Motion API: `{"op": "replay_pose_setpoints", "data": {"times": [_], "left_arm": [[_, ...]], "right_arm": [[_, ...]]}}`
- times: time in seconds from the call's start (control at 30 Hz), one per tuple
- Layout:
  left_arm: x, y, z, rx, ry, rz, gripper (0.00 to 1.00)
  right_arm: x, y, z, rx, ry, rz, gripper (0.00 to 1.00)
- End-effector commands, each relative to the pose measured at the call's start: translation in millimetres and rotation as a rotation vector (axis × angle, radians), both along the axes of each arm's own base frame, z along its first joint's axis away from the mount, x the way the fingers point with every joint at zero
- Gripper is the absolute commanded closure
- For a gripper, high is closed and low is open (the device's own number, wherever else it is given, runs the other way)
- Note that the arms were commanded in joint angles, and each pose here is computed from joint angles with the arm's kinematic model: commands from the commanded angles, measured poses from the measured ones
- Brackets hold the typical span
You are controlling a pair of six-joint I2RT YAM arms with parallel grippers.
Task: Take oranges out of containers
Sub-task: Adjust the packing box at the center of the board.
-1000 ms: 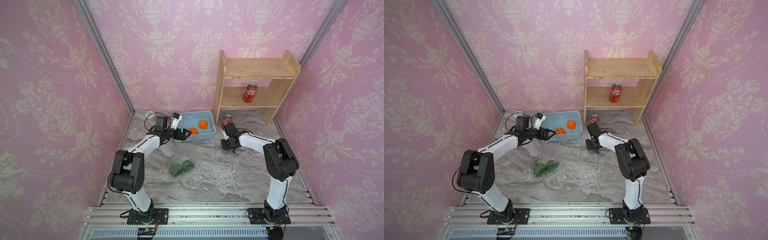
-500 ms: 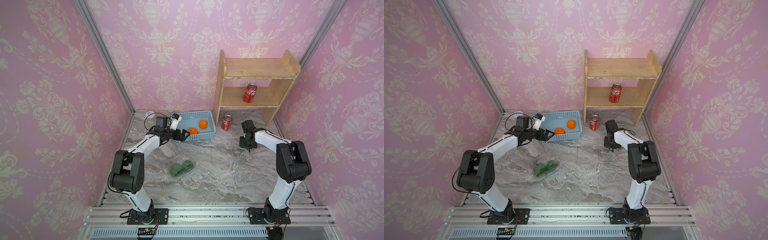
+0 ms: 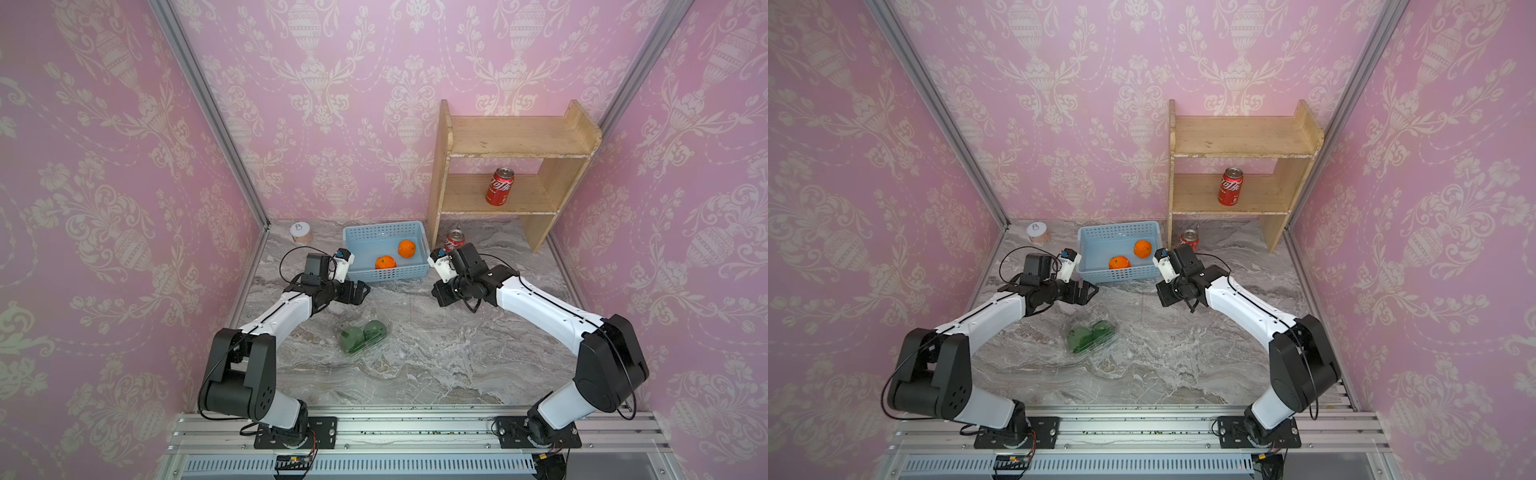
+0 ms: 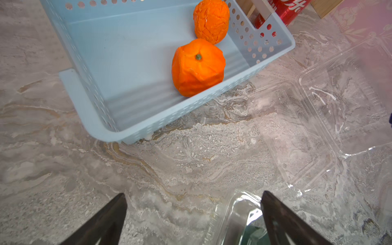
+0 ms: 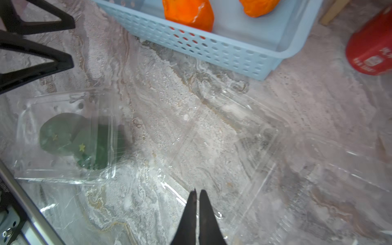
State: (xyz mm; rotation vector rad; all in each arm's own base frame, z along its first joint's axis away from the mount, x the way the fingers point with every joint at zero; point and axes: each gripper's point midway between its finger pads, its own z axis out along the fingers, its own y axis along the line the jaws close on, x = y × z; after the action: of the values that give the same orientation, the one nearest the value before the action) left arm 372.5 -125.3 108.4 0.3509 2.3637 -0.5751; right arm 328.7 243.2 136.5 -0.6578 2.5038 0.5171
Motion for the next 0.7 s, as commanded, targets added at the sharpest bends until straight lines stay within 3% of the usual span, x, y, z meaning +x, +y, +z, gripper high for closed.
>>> {"op": "replay_pose_setpoints", "data": {"times": [0.0, 0.2, 0.4, 0.67], "left_arm": [[-5.4, 3.1, -5.3, -0.025, 0.035, 0.038, 0.01], [-10.3, 4.7, -10.8, -0.025, 0.065, 0.059, 0.01], [-15.6, 6.5, -10.2, -0.031, 0.077, 0.078, 0.01], [-21.5, 13.6, -11.2, -0.009, 0.083, 0.116, 0.01]], "right_arm": [[-38.4, 28.9, -7.3, 0.066, 0.083, 0.129, 0.92], [-96.5, 84.5, -13.7, 0.21, 0.222, 0.353, 0.92], [-133.3, 104.8, -33.3, 0.212, 0.329, 0.44, 0.92], [-119.9, 125.0, -57.4, 0.228, 0.311, 0.395, 0.93]]}}
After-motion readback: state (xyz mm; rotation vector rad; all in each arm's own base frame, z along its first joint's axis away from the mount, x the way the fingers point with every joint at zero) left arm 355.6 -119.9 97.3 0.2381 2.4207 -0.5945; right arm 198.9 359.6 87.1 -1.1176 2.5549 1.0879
